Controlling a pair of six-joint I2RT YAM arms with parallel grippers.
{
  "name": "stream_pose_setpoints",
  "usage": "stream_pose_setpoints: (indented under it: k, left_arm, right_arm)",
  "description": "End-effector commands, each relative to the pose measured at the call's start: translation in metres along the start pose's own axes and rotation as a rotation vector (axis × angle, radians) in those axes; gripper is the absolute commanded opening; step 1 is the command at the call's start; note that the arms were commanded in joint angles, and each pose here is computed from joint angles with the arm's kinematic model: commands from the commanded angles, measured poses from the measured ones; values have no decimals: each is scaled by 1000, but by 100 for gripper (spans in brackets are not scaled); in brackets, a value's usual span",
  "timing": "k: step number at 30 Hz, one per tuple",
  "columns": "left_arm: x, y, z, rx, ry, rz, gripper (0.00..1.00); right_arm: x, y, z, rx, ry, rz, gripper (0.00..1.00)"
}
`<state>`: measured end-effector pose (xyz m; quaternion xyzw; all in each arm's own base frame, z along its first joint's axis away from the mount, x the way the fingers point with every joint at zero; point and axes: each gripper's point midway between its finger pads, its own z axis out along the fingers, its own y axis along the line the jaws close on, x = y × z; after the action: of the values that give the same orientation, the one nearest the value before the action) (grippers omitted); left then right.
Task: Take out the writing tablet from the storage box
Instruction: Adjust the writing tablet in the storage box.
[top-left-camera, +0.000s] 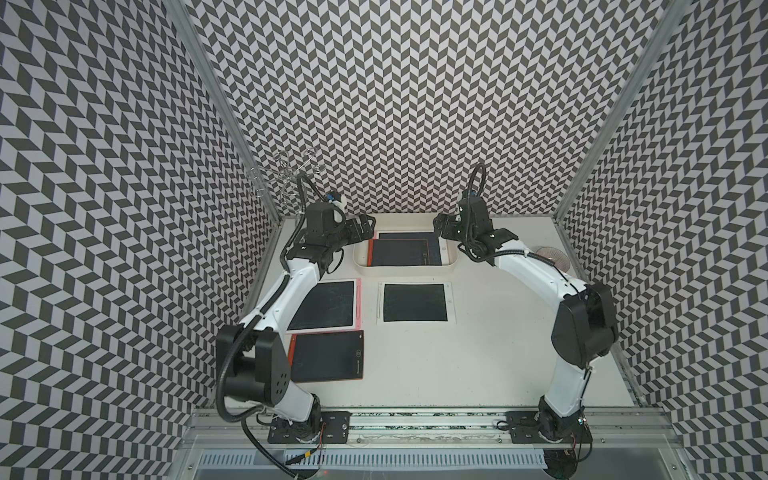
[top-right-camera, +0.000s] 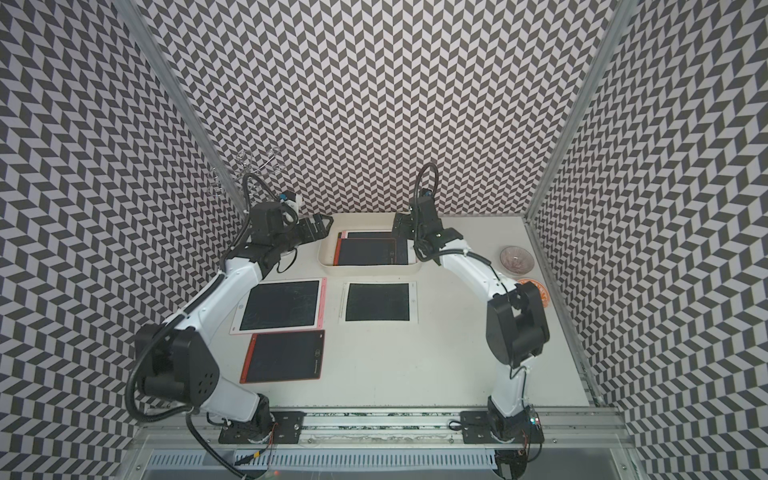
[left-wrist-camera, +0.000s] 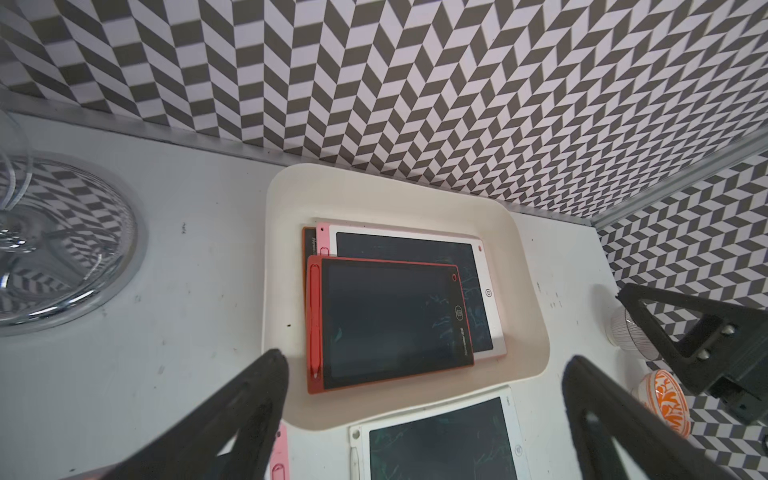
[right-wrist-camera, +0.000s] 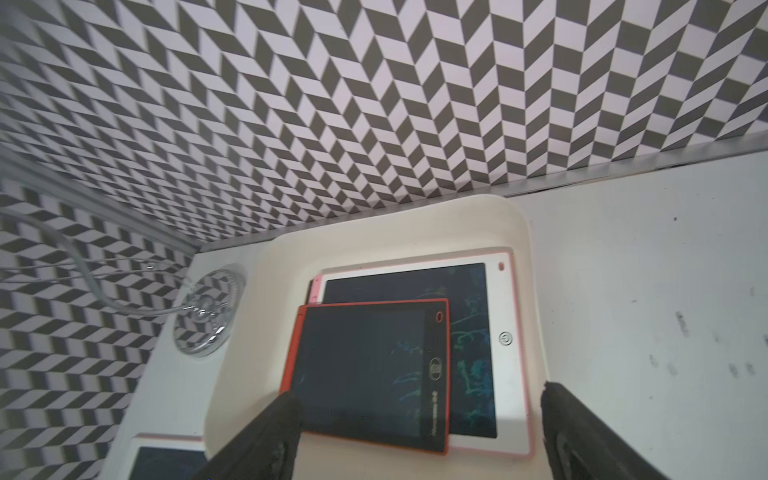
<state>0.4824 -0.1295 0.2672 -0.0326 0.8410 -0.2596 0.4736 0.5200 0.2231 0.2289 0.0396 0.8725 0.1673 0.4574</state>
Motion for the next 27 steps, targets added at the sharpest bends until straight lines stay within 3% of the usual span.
stream_pose_setpoints:
  k: [1,11,17,27]
  left_arm:
    - [9,6,27,-20,51,-1,99]
    - [44,22,79,-66,134,4,99]
    - [56,23,96,-48,168,-12,99]
    - [82,33,103,-61,235,-29,99]
  right_arm:
    - [13,-16,29,43,65,-99,83]
    - [48,-52,88,130,172,-159,75]
    - [65,-66,99,165,209,-163,73]
    - [65,-75,103,218,202,-164,70]
